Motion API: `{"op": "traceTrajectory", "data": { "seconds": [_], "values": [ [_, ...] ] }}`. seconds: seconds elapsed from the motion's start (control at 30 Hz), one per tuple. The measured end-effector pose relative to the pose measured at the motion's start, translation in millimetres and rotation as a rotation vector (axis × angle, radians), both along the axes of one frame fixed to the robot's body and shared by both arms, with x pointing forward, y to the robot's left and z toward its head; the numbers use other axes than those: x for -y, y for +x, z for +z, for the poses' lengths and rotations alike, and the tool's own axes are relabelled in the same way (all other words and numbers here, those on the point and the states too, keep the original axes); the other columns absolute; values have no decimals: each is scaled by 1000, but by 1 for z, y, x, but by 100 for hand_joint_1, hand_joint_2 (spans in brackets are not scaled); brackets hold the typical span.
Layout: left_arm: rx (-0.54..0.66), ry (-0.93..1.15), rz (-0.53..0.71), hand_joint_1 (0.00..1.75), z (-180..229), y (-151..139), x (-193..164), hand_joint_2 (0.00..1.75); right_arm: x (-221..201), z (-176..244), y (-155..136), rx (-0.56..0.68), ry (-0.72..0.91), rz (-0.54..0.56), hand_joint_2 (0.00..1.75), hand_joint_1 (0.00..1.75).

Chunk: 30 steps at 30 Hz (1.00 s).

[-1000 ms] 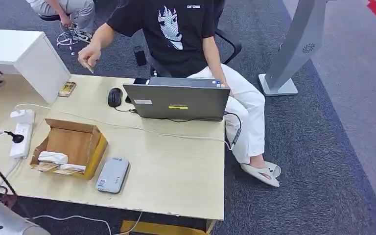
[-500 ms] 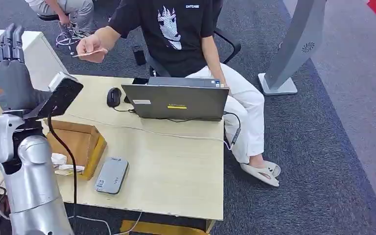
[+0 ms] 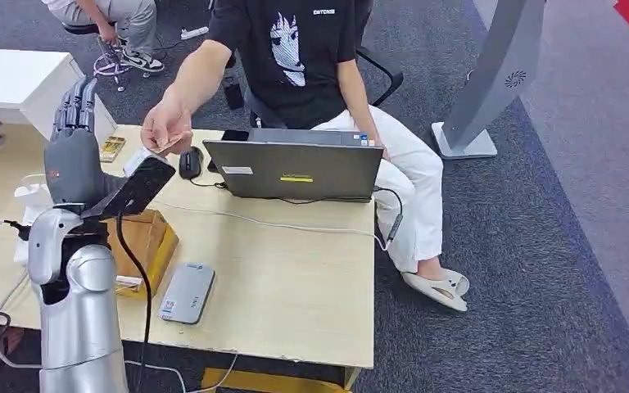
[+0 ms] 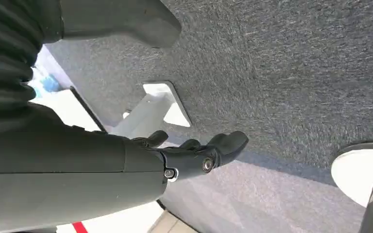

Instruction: Pass the card to the sensor for recognition and then transmit it.

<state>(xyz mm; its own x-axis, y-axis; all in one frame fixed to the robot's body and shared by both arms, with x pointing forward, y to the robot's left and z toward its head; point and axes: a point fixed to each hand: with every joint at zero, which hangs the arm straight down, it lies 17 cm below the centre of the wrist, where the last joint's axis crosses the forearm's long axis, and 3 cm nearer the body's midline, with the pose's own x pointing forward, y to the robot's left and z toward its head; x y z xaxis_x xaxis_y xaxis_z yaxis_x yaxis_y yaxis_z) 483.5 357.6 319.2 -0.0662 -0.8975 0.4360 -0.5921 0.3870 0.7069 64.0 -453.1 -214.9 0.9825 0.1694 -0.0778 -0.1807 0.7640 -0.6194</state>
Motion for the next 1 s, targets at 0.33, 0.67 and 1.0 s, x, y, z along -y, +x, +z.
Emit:
{"op": "traceTrajectory", "data": {
  "seconds": [0.33,0.67,1.0],
  "values": [
    [-37,-32,-13,175,-23,-6,0,175,-5,-3,6,-2,10,51,175,0],
    [-68,-38,-24,175,-37,-9,0,175,-9,-6,7,-6,20,81,175,0],
    [-164,5,-131,175,-69,-24,24,175,-9,-6,-1,-29,29,77,175,0]
  ]
}}
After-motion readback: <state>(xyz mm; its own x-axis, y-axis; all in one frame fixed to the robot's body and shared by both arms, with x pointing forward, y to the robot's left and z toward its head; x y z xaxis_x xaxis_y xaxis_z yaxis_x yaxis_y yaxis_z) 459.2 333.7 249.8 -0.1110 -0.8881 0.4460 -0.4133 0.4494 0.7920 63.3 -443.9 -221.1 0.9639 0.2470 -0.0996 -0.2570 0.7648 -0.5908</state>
